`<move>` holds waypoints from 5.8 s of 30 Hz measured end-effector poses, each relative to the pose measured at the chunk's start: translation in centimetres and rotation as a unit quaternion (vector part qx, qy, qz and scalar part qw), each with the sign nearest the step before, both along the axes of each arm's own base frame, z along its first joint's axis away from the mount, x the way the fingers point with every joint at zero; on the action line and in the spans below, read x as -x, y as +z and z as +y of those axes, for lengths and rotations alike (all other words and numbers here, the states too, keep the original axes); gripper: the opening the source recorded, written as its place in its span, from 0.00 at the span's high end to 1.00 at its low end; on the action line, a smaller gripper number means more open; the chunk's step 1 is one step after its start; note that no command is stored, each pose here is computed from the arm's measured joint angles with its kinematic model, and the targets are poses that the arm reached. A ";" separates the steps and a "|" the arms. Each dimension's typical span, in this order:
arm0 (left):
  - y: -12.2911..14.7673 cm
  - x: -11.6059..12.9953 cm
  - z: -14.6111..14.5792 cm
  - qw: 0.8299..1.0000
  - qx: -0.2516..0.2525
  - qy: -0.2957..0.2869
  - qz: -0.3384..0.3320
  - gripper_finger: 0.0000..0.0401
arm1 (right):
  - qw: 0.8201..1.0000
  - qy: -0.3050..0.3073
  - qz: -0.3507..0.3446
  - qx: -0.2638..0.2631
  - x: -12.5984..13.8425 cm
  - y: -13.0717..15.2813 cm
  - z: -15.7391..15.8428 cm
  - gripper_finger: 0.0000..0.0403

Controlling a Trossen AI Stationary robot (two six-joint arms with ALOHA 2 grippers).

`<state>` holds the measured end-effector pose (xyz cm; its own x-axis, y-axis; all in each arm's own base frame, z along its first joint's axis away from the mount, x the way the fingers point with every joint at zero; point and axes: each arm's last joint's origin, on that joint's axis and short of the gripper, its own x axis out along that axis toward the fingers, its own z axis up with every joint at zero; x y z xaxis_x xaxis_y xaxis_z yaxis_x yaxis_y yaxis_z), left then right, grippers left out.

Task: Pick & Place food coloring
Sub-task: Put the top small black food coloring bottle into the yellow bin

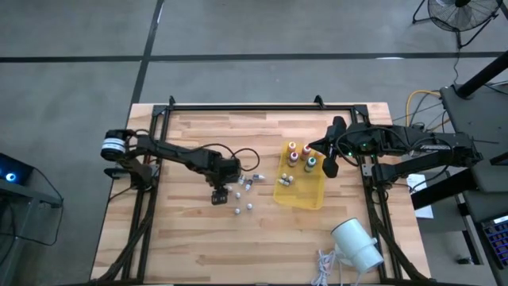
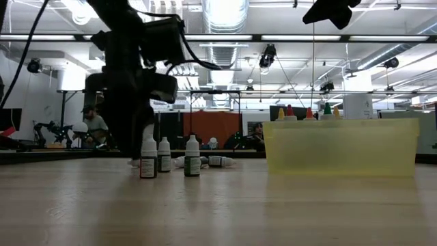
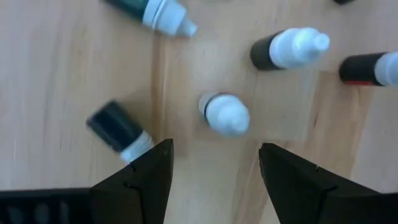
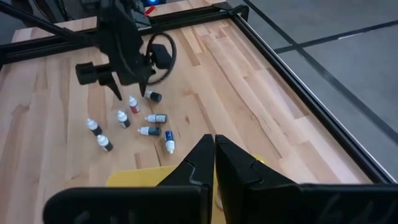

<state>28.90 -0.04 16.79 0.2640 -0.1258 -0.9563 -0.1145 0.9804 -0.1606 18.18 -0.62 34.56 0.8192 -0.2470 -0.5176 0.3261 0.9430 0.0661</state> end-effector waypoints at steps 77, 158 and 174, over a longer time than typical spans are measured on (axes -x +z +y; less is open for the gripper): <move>0.7 -1.6 3.4 0.966 -0.014 0.247 0.080 0.52 | 1.000 -0.003 -0.003 0.004 0.0 0.1 0.0 0.98; 0.7 -2.5 4.7 0.957 0.076 0.269 0.082 0.88 | 1.000 -0.002 -0.003 0.005 -0.1 0.1 0.0 0.98; 13.9 -6.1 8.7 0.969 0.016 0.233 -0.086 0.88 | 1.000 0.000 -0.008 0.008 0.2 0.3 0.0 0.98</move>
<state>34.98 8.71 30.73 0.4549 0.0165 -0.8904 -0.5113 0.8234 -0.2459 17.96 -0.64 34.81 0.8272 -0.2544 -0.5009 0.3246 0.9442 0.0565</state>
